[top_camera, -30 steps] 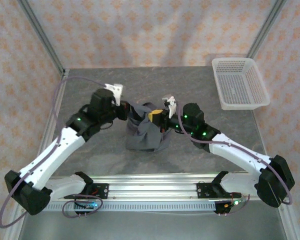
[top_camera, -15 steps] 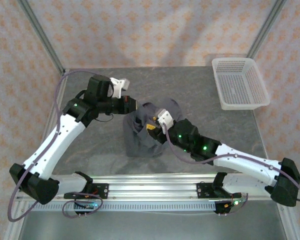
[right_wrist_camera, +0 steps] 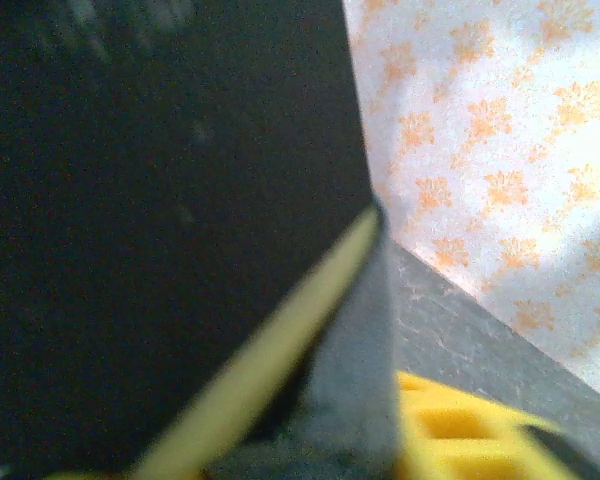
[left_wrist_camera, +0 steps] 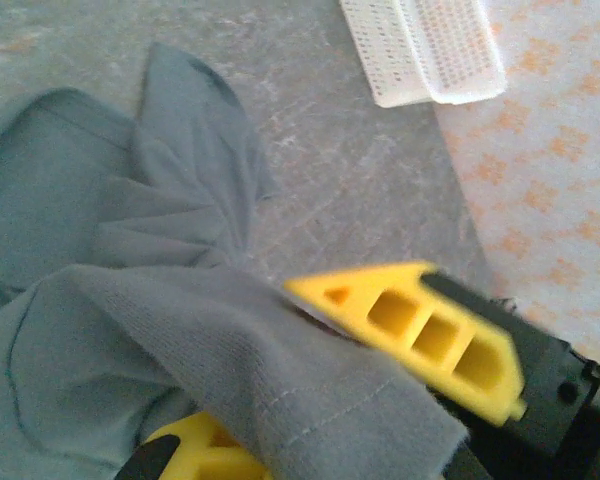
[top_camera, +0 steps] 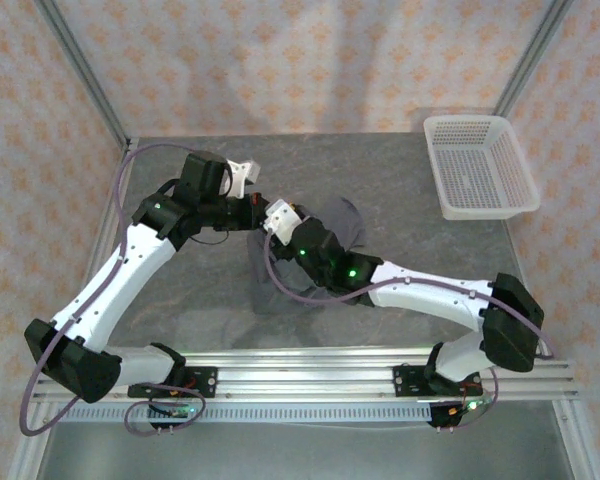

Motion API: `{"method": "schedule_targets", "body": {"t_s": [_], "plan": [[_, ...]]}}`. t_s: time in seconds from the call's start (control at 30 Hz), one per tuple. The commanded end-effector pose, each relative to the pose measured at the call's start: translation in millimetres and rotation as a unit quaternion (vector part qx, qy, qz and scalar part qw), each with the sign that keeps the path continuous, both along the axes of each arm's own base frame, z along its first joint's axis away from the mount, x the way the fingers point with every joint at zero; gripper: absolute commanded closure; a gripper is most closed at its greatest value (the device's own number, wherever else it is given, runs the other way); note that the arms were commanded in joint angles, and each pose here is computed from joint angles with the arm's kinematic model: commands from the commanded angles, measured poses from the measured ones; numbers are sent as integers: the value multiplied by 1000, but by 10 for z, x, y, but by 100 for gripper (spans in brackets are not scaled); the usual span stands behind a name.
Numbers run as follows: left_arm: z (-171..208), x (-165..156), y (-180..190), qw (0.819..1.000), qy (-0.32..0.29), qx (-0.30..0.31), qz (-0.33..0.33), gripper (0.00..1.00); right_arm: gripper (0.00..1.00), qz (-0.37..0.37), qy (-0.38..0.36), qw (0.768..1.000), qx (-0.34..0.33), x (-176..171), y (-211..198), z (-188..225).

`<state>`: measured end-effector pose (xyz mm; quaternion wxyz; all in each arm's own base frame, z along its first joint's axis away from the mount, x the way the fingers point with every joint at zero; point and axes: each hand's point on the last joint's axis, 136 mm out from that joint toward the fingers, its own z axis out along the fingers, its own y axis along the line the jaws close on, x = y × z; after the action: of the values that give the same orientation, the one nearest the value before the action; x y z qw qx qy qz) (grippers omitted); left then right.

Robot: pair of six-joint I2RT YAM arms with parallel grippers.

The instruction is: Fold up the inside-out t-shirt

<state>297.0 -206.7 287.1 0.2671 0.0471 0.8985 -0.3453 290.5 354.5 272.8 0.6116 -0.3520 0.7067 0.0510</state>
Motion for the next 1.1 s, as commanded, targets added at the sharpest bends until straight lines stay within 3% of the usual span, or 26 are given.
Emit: {"method": "schedule_targets", "body": {"t_s": [0.0, 0.07, 0.13, 0.23, 0.37, 0.4, 0.5, 0.57, 0.63, 0.7, 0.77, 0.93, 1.07], "plan": [[-91, 13, 490, 991, -10, 113, 73, 100, 99, 33, 50, 997, 52, -104, -88, 171], [-263, 116, 775, 974, -21, 198, 110, 100, 100, 124, 128, 979, 96, -376, -14, 149], [-434, 261, 895, 960, -24, 254, 118, 100, 100, 207, 189, 947, 156, -672, 56, 247], [-678, 471, 795, 959, -10, 263, 107, 100, 100, 273, 247, 901, 231, -914, 136, 391], [-875, 598, 717, 962, -16, 250, 109, 86, 100, 258, 259, 877, 311, -800, 99, 480], [-882, 592, 779, 958, -22, 263, 115, 83, 100, 243, 260, 875, 328, -718, 52, 492], [-921, 489, 1044, 941, -28, 312, 130, 61, 100, 179, 253, 871, 380, -418, -170, 511], [-987, 356, 1142, 940, -7, 317, 123, 57, 100, 160, 246, 865, 407, -297, -305, 535], [-933, 199, 1026, 956, 3, 276, 98, 52, 100, 129, 246, 870, 408, -178, -412, 470], [-771, 47, 805, 977, 5, 199, 75, 39, 100, 104, 251, 876, 399, -104, -475, 387], [-596, -94, 574, 991, 8, 124, 42, 37, 100, 75, 254, 878, 399, -24, -547, 316], [-283, -258, 193, 1000, 5, -15, -1, 36, 100, 63, 258, 881, 393, 17, -574, 255], [-351, -213, 82, 1000, 9, -2, -10, 33, 100, 81, 266, 876, 394, -7, -505, 295]]}}
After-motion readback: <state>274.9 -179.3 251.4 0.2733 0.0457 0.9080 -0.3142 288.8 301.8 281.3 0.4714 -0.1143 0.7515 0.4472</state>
